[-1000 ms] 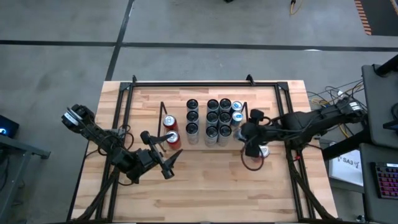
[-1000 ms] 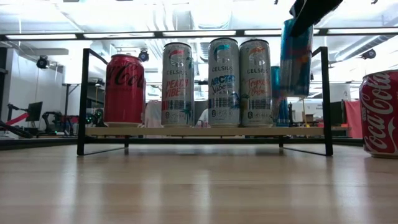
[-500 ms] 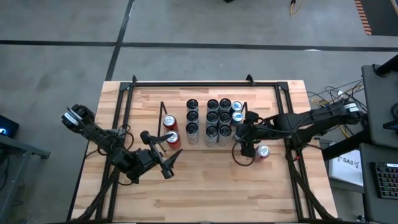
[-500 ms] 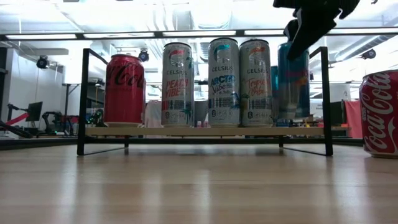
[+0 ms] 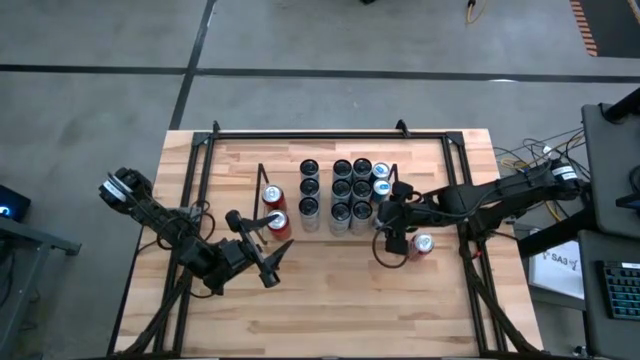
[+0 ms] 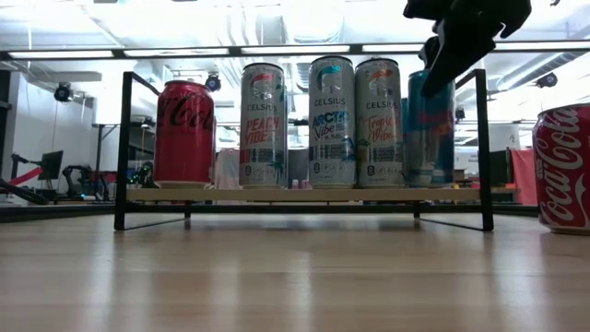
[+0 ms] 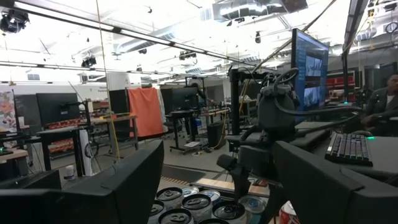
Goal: Place canned beverage on shelf
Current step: Put the blue soda can on the shelf aligned with the other blue soda can, then adjust the blue soda cans
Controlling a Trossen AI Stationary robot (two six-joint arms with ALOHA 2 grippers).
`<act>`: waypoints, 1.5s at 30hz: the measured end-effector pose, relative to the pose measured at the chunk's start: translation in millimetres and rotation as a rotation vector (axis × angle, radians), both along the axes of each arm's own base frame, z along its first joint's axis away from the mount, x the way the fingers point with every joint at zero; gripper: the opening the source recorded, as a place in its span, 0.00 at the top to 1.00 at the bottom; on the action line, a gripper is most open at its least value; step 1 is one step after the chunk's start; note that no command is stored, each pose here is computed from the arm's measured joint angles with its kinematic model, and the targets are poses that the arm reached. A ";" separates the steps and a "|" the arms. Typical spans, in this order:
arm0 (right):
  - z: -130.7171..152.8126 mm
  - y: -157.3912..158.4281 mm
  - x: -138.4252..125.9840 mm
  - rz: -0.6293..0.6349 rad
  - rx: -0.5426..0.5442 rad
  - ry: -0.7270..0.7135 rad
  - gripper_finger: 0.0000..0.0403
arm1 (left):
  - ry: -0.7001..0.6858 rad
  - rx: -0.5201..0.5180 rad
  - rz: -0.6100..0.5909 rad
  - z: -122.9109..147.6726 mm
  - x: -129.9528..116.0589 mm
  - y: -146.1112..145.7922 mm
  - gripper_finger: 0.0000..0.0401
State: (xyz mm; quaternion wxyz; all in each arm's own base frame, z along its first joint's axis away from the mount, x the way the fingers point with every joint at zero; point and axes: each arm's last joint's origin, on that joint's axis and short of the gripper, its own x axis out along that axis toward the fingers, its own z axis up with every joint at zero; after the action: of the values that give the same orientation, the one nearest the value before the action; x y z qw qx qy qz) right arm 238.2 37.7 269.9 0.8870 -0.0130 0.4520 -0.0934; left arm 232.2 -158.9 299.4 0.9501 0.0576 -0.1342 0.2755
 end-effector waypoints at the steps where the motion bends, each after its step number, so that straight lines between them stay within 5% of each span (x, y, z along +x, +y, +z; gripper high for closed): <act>1: 0.2 0.0 0.3 0.000 0.001 -0.004 0.45 | 0.000 0.000 0.000 0.0 0.0 0.0 0.28; 9: 0.7 -3.9 1.0 -0.021 0.000 -0.010 0.23 | 0.000 0.000 0.000 0.0 0.0 0.0 0.28; 14: 0.9 -5.2 1.1 -0.025 -0.001 -0.008 0.19 | 0.000 0.001 0.000 0.0 0.0 0.0 0.28; 28: 31.2 -4.9 4.1 -0.007 -0.012 -0.060 0.20 | 0.006 0.010 0.003 0.0 0.0 0.0 0.28; 38: 74.3 -12.9 0.8 -0.111 -0.101 -0.125 0.20 | 0.018 0.011 0.017 -0.2 -0.1 0.3 0.28; 45: 83.8 -45.3 1.9 -0.253 -0.103 -0.149 0.46 | 0.071 -0.016 0.088 -1.5 -0.8 2.6 0.28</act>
State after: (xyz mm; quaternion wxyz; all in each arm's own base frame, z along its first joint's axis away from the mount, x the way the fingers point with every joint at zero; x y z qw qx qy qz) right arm 240.1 -7.6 353.7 0.8973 0.0055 0.3776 -0.2284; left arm 231.4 -156.2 298.0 0.9416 0.0656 -0.0955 0.3160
